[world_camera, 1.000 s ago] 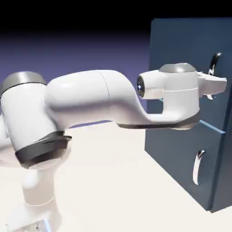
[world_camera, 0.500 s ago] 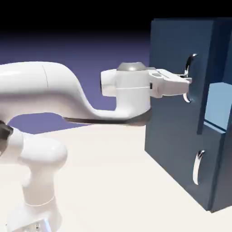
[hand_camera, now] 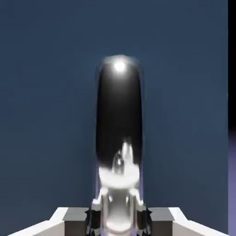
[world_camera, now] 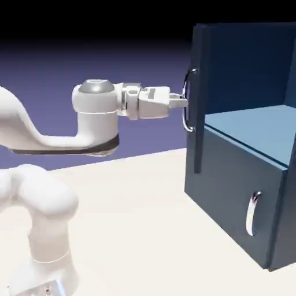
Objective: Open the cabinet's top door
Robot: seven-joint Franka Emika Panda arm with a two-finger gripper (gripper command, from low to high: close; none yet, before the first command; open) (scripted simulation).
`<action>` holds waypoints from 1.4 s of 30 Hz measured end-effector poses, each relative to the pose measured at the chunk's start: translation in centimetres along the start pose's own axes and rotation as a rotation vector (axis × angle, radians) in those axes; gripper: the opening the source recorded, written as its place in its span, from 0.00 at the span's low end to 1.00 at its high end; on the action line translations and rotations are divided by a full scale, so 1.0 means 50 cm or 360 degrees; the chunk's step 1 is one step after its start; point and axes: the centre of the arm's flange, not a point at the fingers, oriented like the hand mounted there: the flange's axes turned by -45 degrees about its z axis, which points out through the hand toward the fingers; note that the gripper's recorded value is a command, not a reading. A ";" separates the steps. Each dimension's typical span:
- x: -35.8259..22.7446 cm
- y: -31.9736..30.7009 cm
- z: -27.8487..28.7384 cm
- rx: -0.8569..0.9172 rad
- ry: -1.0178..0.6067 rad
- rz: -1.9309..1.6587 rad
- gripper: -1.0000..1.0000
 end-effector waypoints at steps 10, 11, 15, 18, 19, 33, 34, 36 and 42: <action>0.000 -0.060 -0.148 -0.0257 -0.0001 0.0001 0.00; 0.000 -0.067 -0.161 -0.0282 -0.0001 0.0001 0.00; 0.000 -0.097 -0.216 -0.0383 -0.0001 0.0001 0.00; 0.000 -0.124 -0.258 -0.0463 -0.0001 0.0001 0.00; 0.000 -0.134 -0.272 -0.0491 -0.0001 0.0001 0.00; 0.001 -0.329 -0.479 -0.0952 -0.0001 0.0001 0.00; 0.001 -0.346 -0.492 -0.0987 -0.0001 0.0001 0.00; 0.001 -0.380 -0.516 -0.1053 -0.0001 0.0001 0.00; 0.001 -0.474 -0.574 -0.1233 -0.0002 0.0001 0.00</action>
